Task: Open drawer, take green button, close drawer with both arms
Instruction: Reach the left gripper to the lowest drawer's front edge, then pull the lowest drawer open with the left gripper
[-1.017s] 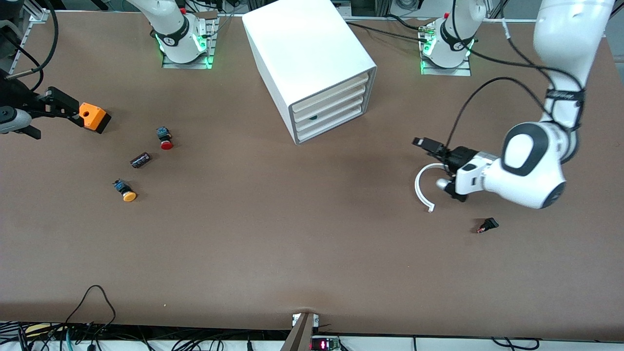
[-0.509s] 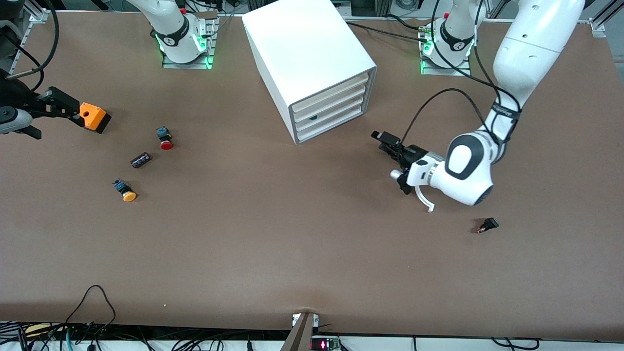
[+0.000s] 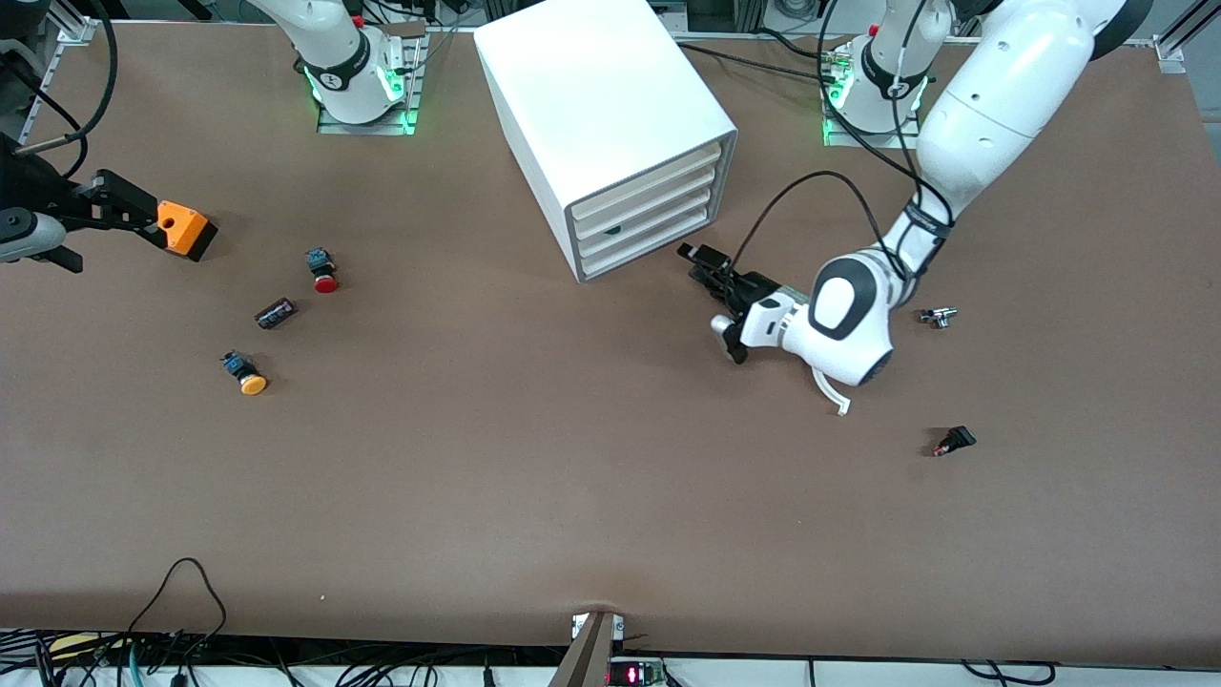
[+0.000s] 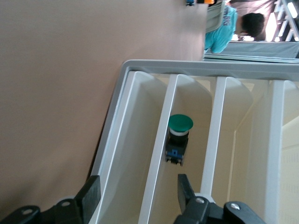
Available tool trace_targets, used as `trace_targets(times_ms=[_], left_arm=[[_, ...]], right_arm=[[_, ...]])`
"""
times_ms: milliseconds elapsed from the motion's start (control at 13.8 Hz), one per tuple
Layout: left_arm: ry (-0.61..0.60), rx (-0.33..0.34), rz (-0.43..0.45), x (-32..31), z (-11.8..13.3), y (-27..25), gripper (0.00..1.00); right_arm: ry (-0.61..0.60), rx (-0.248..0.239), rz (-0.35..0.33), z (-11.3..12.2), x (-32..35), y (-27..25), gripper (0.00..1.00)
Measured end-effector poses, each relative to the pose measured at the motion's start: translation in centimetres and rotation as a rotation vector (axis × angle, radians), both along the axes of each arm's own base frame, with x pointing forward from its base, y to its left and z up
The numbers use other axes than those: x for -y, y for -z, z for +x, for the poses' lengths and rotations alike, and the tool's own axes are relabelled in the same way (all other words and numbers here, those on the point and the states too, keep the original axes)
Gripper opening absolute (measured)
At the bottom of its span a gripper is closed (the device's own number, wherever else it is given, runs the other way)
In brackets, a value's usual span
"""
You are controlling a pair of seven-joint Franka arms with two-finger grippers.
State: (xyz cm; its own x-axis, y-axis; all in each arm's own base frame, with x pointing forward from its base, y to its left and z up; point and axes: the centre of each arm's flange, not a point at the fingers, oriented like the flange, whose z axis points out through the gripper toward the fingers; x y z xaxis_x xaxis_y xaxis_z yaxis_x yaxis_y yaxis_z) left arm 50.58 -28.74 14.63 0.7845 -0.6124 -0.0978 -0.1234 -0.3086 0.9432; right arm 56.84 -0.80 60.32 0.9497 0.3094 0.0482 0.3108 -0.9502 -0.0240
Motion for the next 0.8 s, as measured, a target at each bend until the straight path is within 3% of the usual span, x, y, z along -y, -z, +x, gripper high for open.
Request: trace_targets(times_ms=[218,436,726,799], left_arm=[[-0.021,-0.023,-0.059,2.9,-3.0,1.4,0.62],[-0.025,-0.073,-0.088,4.7,-5.6,3.2,0.57],[-0.027,-0.093,-0.12,4.9,-6.7,5.2,0.48],[-0.026,-0.1,-0.13,4.9,-6.7,5.1,0.41]], right_arm=[[0.0,0.0,0.0,0.0,0.0,0.0,1.0],[0.0,0.0,0.0,0.0,0.0,0.0,1.0],[-0.001,0.0,0.0,0.0,0.0,0.0,1.0],[-0.001,0.0,0.0,0.0,0.0,0.0,1.0]])
